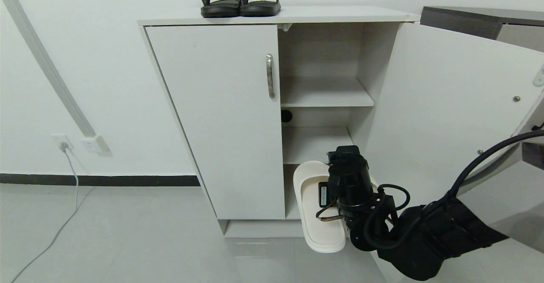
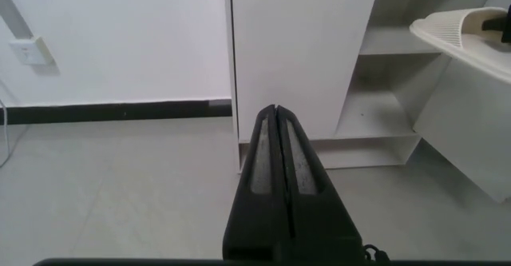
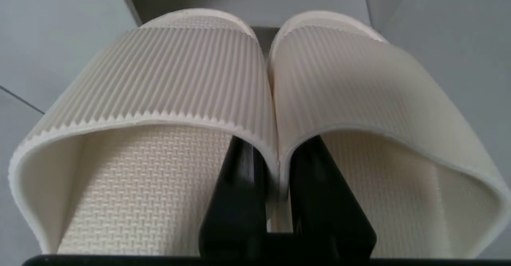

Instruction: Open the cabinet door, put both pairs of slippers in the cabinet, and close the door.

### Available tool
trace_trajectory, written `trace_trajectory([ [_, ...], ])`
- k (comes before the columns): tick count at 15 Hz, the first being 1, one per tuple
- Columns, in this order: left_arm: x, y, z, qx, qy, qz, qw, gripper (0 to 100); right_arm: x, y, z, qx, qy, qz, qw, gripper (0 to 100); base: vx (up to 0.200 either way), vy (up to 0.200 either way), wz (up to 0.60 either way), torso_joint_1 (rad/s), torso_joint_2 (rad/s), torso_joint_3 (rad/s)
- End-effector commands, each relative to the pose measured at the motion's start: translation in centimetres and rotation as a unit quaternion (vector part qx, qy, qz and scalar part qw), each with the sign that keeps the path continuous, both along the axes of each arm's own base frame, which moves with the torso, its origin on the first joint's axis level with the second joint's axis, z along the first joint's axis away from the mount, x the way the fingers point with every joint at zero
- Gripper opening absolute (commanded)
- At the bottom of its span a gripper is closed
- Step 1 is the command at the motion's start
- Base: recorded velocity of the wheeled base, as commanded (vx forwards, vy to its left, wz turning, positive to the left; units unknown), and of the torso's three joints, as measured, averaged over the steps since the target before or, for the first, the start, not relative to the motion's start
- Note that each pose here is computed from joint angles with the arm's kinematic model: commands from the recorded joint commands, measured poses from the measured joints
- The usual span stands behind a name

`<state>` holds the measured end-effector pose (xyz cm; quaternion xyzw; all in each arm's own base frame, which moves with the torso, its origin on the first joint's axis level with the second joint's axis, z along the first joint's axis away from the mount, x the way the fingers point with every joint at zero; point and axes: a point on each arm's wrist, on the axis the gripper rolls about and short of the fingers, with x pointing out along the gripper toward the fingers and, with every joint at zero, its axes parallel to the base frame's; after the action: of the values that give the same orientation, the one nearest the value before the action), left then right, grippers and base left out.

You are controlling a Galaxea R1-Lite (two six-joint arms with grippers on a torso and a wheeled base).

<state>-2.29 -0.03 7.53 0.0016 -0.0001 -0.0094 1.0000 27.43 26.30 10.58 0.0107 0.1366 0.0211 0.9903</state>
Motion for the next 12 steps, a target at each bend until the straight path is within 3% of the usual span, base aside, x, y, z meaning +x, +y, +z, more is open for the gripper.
trace_trajectory([
  [1,0.0,0.0,0.0,0.0,0.001,0.0,1.0,0,0.0,0.0,-0.3,-0.003,0.003,0.0,1.0,0,0.0,0.0,0.0,0.007,0.0,-0.188],
  [6,0.0,0.0,0.0,0.0,0.001,0.0,1.0,0,0.3,0.3,-0.7,-0.006,-0.013,0.0,1.0,0,0.0,0.0,0.0,0.002,0.01,-0.196],
  [9,0.0,0.0,0.0,-0.001,0.001,0.001,1.0,0,-0.5,-0.3,-0.2,-0.022,-0.072,0.017,0.997,0,0.0,0.0,0.0,0.002,0.0,-0.191],
  [10,0.0,0.0,0.0,-0.001,0.001,0.0,1.0,0,-0.7,-0.6,-0.3,-0.033,-0.116,0.021,0.992,0,0.0,0.0,0.0,0.002,0.0,-0.095],
  [12,0.0,0.0,0.0,-0.001,0.001,0.001,1.0,0,-0.2,-0.9,-0.8,-0.038,-0.134,0.013,0.99,0,0.0,0.0,0.0,0.0,0.0,0.0],
])
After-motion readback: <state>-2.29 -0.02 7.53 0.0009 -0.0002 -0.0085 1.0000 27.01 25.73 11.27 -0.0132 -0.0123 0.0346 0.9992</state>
